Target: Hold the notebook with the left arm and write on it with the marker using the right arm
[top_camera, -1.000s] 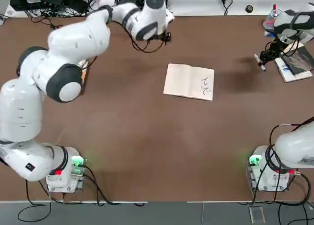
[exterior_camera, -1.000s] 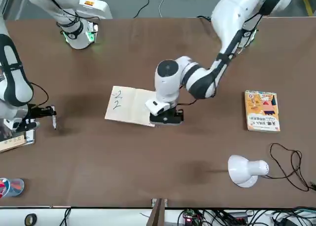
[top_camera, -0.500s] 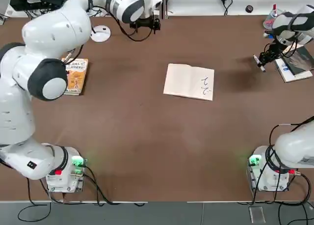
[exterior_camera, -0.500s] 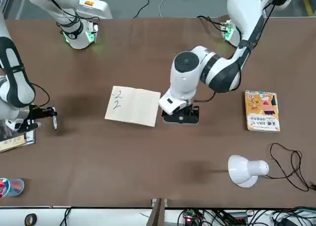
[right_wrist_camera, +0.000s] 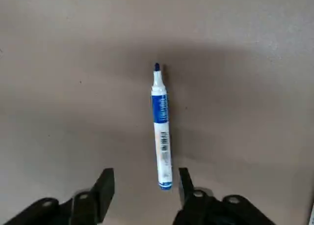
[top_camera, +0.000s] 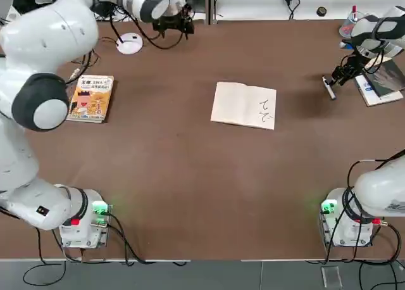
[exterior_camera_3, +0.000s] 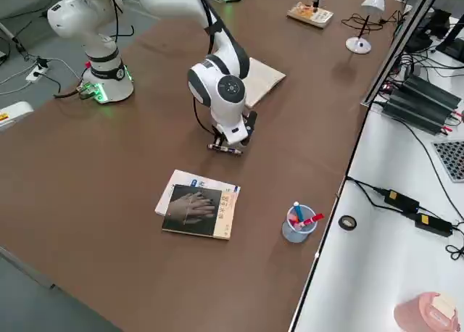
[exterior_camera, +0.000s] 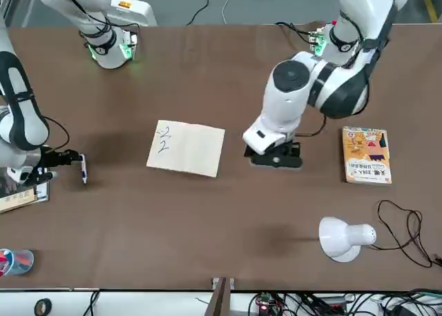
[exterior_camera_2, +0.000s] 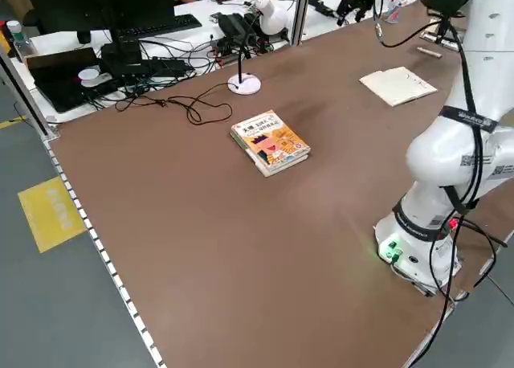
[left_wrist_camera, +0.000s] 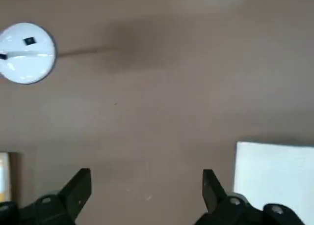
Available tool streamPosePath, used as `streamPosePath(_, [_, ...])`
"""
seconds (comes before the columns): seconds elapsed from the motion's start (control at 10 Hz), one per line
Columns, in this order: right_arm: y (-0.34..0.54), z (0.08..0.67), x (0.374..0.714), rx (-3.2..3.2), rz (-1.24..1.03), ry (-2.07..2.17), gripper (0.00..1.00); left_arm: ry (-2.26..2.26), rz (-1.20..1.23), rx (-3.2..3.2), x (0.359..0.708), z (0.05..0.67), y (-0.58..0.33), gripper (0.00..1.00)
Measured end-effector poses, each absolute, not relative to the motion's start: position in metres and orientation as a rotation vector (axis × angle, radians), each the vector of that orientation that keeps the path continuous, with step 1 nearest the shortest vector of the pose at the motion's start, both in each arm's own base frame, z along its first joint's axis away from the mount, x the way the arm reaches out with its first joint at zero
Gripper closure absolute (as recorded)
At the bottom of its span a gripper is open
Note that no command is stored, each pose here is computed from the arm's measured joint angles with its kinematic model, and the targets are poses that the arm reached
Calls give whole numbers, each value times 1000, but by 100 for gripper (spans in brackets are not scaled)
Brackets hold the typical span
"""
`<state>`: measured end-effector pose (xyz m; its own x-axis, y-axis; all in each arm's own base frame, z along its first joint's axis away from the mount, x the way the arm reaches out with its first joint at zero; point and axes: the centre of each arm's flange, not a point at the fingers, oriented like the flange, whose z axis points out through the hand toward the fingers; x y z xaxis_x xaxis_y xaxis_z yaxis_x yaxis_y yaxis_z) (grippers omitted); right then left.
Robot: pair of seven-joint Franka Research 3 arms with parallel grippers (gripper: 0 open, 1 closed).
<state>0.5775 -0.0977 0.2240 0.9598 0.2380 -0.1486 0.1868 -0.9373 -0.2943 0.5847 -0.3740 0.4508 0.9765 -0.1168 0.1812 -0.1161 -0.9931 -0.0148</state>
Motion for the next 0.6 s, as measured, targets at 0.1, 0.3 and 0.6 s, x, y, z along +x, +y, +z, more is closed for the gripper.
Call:
streamPosePath(0.1, [-98,224,578,-2831,264,-313,39,193,-278,-3120,584,458,-358,0])
streamPosePath(0.3, [-98,224,578,-2831,264,-314,39,219,-232,-3120,582,470,-327,0])
streamPosePath(0.6, [-90,232,585,-2838,235,-345,39,246,-138,-3102,576,497,-286,0])
